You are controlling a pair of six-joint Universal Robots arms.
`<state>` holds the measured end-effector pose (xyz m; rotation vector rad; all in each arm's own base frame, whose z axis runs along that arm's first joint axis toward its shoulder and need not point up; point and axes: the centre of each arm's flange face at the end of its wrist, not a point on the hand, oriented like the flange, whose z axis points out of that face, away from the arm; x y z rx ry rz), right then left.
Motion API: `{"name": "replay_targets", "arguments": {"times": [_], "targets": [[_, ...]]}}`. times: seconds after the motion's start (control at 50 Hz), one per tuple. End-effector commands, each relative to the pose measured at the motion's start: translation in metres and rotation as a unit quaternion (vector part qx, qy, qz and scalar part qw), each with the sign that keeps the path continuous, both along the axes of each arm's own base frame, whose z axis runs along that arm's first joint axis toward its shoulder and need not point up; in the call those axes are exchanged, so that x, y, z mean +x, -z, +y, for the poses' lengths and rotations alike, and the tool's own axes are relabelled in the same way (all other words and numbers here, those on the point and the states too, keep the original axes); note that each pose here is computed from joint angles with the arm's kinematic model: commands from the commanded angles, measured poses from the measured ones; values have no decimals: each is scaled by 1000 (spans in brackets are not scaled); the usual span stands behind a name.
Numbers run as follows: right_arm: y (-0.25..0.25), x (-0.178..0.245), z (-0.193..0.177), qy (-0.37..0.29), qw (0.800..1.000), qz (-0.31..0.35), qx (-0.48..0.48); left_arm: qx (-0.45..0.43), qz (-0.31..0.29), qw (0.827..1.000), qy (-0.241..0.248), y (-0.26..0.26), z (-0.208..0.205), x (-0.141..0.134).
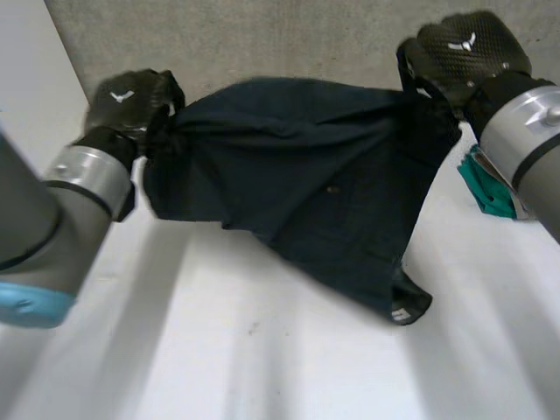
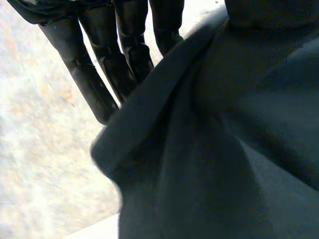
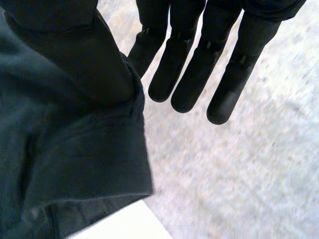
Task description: Fold the laundry.
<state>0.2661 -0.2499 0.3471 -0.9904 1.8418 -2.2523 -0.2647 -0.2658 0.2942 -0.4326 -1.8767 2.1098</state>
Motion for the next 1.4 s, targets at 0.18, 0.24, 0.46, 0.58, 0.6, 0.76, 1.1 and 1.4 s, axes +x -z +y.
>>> {"name": "replay_targets", "arguments": {"times": [0.18,0.24,0.46,0.58,0.6,0.76,1.1,1.4], "targets": [[82,-2,-32,-3,986,97,135,58,-139,988,36,32,6,-2],[88,7,-54,3,990,81,119,29,-154,987,32,36,-24,-15],[-23,17,-128,76,966,-172,-179,-308,-26,951,-16,-87,-95,-47],[-73,15,-114,57,928,-230,-287,-450,62,891,-26,-143,-81,-41],[-75,17,-110,53,928,-231,-288,-449,64,891,-26,-146,-79,-38],[-27,34,-96,17,957,-191,-216,-334,22,942,-4,-83,-76,-42],[181,14,-34,-6,989,39,142,73,-166,983,-9,123,12,-3],[192,-1,11,-37,981,65,181,86,-196,977,1,108,52,6]]}}
